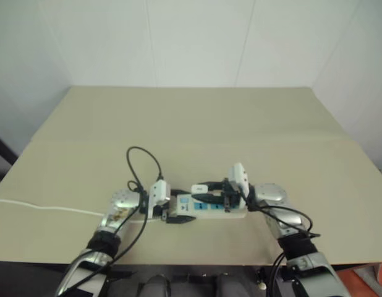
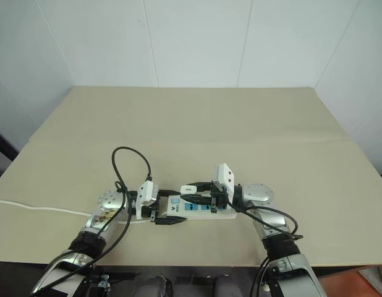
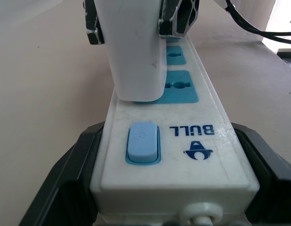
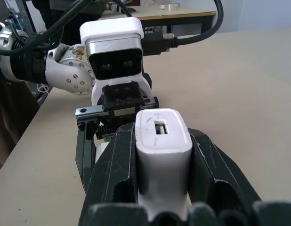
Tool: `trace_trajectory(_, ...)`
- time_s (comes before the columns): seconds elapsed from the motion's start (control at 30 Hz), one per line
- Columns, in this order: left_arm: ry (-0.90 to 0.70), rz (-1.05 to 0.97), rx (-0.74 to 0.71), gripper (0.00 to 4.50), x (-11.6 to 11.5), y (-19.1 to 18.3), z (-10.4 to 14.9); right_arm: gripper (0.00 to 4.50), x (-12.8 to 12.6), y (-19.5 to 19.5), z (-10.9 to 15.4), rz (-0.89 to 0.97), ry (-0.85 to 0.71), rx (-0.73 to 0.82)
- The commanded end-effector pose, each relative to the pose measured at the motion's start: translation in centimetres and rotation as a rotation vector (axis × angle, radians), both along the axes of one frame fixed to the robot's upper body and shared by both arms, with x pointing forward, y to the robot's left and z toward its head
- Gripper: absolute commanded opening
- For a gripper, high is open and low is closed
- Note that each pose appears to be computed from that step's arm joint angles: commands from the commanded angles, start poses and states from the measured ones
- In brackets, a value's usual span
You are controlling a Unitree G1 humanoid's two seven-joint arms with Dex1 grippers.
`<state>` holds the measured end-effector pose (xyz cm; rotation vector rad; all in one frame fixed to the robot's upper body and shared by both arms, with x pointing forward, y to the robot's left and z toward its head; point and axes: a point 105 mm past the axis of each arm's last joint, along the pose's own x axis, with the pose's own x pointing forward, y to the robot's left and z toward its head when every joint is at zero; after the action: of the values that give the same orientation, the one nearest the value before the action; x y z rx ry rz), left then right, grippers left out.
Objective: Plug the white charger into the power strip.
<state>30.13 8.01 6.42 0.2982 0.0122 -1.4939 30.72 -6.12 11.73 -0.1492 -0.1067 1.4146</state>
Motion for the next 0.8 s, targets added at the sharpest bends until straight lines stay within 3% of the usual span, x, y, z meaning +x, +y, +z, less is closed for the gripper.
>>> trace_trajectory(0.03, 0.077, -0.026, 0.056, 3.32, -1.2, 0.2, -2.3, 1.15, 0.3, -0.6, 0.4, -0.021, -0.031, -0.007)
trace_trajectory(0.27, 0.077, -0.026, 0.057, 3.32, -1.2, 0.2, -2.3, 1.15, 0.2, -1.3, -1.5, -0.015, -0.015, -0.088)
trace_trajectory(0.5, 0.077, -0.022, 0.056, 3.32, -1.2, 0.3, -2.3, 1.15, 1.1, -3.9, -5.2, -0.070, 0.133, -0.213)
trace_trajectory(0.8, 0.077, -0.016, 0.057, 3.32, -1.2, 0.6, -2.3, 1.15, 1.1, -5.3, -7.0, -0.081, 0.227, -0.274)
